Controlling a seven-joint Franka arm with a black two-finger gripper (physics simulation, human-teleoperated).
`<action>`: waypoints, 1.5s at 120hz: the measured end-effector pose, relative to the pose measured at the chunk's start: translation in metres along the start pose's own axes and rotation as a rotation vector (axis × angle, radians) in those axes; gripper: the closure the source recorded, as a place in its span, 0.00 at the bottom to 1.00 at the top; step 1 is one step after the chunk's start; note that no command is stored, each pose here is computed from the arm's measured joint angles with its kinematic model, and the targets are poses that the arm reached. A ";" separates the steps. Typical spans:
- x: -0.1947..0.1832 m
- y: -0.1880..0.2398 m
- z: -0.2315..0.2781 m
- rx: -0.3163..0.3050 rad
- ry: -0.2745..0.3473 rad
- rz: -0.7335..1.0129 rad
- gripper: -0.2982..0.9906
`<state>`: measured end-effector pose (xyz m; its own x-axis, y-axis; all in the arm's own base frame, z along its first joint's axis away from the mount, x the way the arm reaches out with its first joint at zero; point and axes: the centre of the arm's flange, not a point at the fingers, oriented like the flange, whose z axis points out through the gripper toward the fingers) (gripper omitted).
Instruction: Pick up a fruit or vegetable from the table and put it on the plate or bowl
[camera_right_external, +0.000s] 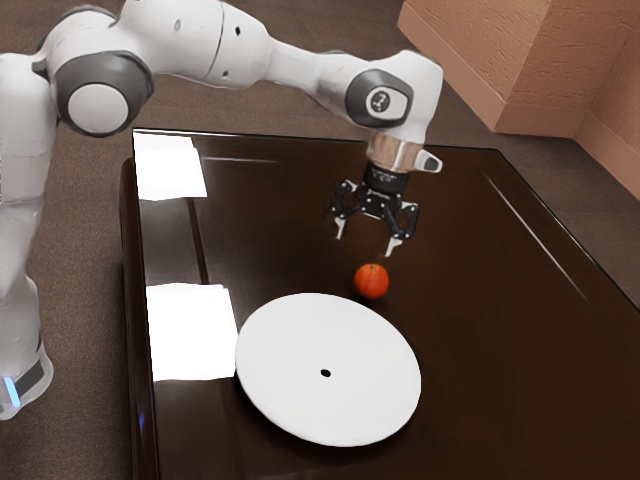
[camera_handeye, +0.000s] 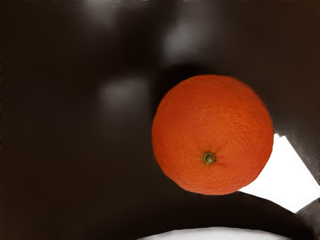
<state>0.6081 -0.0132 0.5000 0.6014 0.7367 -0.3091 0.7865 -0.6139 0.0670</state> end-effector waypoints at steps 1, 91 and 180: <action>0.001 0.000 0.000 0.000 0.000 -0.001 0.23; 0.061 0.030 0.077 0.001 -0.094 -0.025 0.23; -0.103 0.009 -0.029 -0.113 -0.027 0.132 0.49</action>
<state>0.5578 -0.0866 0.5599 0.6980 0.6427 -0.3158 0.7123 -0.6684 0.2142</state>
